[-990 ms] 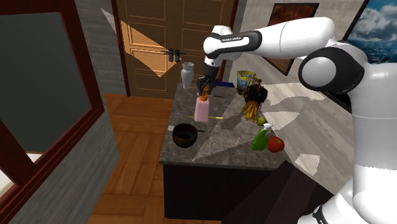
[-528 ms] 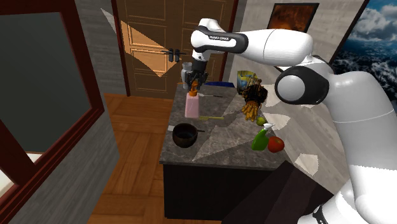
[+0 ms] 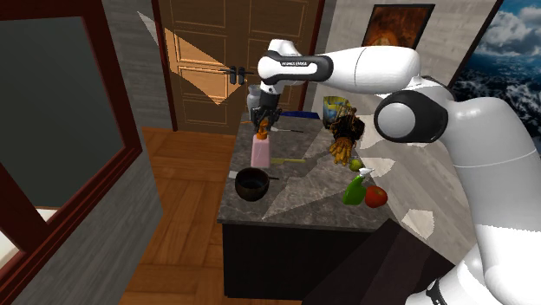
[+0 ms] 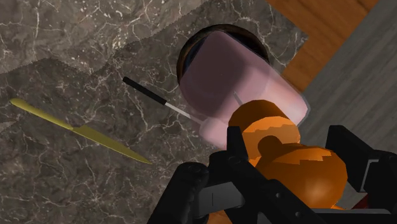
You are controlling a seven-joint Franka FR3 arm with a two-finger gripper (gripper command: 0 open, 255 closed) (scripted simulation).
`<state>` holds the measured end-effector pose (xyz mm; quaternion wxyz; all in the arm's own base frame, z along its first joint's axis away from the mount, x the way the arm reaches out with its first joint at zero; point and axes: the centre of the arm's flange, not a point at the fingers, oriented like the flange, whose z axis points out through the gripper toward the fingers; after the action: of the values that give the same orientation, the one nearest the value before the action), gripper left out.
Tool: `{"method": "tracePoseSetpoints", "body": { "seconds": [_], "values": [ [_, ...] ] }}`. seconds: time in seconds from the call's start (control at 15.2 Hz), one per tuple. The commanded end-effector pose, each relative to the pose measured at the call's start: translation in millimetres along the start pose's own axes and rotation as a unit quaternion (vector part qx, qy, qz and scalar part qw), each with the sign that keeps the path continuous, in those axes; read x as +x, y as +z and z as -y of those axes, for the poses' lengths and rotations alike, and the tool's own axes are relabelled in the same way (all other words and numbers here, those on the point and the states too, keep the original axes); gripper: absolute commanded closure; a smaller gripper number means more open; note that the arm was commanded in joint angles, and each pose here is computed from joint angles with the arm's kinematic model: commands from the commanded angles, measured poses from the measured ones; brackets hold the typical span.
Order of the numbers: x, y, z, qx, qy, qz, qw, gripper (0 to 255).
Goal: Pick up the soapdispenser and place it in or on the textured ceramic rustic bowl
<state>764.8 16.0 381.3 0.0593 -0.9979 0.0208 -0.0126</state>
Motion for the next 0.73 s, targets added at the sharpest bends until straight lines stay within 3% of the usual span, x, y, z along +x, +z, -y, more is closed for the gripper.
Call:
{"method": "tracePoseSetpoints", "body": {
  "seconds": [0.0, 0.66],
  "values": [
    [-0.3, 9.5, -1.6, 0.0, 0.0, 0.0, 1.0, 255],
    [-1.5, 61.9, -7.9, 0.0, 0.0, 0.0, 1.0, 255]
  ]
}}
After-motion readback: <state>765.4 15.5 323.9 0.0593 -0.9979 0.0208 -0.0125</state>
